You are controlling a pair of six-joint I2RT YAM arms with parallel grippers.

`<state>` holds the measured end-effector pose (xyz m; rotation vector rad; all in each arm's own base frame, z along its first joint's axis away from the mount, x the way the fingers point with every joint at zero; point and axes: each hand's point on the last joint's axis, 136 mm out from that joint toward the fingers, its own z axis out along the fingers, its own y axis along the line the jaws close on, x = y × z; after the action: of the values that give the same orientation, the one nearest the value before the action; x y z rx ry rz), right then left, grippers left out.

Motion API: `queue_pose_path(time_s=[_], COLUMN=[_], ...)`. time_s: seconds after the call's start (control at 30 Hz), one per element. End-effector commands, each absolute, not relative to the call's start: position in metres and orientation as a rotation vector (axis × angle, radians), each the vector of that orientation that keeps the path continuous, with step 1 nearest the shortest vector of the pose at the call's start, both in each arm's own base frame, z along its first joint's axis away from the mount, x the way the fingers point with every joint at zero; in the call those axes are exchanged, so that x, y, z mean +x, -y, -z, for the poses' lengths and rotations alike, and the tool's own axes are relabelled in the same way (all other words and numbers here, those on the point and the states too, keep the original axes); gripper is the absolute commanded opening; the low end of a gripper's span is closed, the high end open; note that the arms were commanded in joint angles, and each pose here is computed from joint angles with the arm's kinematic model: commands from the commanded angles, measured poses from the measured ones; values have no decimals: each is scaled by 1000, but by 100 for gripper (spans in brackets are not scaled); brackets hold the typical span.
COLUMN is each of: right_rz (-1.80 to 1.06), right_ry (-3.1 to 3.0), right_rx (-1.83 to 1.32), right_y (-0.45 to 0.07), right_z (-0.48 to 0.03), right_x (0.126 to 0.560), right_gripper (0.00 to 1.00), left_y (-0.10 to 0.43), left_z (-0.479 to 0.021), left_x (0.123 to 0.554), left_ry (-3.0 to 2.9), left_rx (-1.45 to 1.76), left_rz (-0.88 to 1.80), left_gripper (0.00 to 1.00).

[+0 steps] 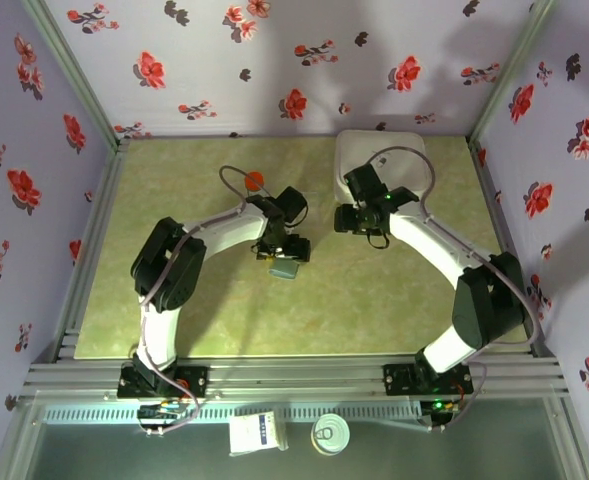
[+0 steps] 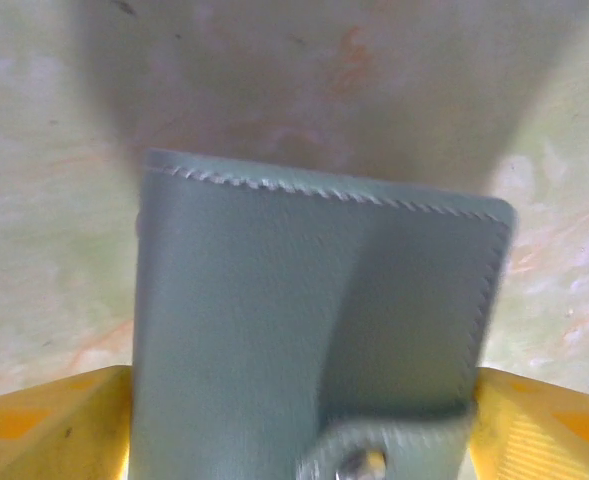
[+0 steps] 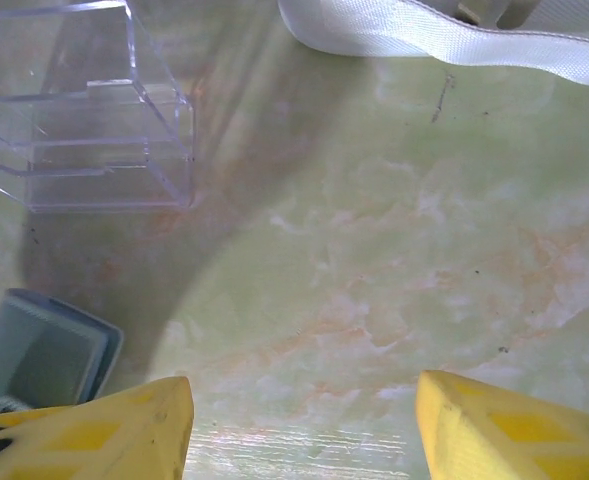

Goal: Take the credit cards out of the card holder

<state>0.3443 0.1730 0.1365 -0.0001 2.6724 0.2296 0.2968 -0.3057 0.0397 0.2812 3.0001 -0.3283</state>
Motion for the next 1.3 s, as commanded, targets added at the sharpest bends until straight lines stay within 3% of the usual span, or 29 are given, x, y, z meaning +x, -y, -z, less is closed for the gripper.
queue_pose_path(time_s=[0.0, 0.23, 0.53, 0.77, 0.9, 1.27], right_rz=[-218, -249, -326, -383, -333, -224], right_ry=[-2692, -2704, -2718, -2766, -2818, -2879], right_rx=[-26, -31, -36, -30, -43, -51], right_y=[-169, -176, -198, -226, -245, -290], right_z=[-136, -137, -133, -118, -107, -80], right_x=[337, 335, 329, 316, 309, 297], right_gripper=[62, 62, 59, 52, 48, 40], left_y=[320, 327, 325, 305, 291, 245], left_z=[-51, -67, -72, -78, -82, -82], left_x=[290, 274, 269, 279, 281, 289], left_ry=[-3020, -3011, -2983, -2917, -2869, -2792], left_rx=[257, 290, 294, 179, 103, -28], left_rz=[430, 515, 541, 587, 653, 739], left_gripper=[87, 86, 72, 68, 58, 16])
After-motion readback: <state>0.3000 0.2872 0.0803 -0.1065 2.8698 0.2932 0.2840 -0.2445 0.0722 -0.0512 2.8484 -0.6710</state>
